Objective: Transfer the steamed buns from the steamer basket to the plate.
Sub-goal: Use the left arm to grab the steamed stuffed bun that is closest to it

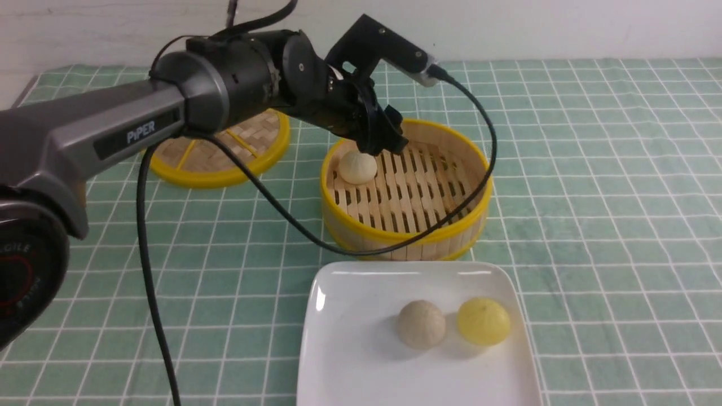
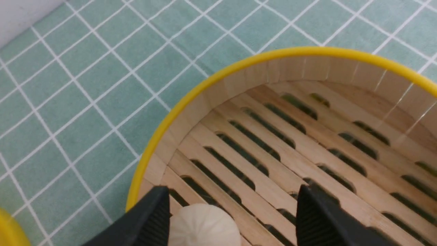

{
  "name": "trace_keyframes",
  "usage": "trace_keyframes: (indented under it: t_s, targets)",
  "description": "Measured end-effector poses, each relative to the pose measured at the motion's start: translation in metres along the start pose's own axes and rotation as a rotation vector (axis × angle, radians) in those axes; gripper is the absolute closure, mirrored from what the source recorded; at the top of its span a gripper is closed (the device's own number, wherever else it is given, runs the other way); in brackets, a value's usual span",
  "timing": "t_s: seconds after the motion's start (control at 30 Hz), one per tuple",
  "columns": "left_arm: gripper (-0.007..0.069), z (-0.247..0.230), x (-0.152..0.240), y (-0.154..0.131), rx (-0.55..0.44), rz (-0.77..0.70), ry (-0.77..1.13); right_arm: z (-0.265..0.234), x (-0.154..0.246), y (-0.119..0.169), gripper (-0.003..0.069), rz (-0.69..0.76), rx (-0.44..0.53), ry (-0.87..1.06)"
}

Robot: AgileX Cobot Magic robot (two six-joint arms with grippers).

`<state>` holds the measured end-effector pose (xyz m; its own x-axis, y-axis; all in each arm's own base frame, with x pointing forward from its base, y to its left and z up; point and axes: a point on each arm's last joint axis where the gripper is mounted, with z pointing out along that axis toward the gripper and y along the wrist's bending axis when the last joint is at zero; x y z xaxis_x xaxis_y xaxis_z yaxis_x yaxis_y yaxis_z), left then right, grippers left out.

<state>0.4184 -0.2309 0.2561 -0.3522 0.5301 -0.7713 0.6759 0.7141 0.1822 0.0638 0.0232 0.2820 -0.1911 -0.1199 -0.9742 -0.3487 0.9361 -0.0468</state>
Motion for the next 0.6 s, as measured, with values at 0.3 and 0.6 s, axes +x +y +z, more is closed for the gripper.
trace_keyframes:
  t_s: [0.3, 0.6]
  targets:
    - [0.0130, 0.025, 0.018, -0.003, 0.011, -0.004, 0.047, 0.000, 0.001, 0.000, 0.0132, 0.006, -0.004, 0.010]
    - [0.0130, 0.044, 0.030, -0.002, -0.014, 0.022, 0.051, 0.000, 0.001, 0.000, 0.0132, 0.006, -0.004, 0.011]
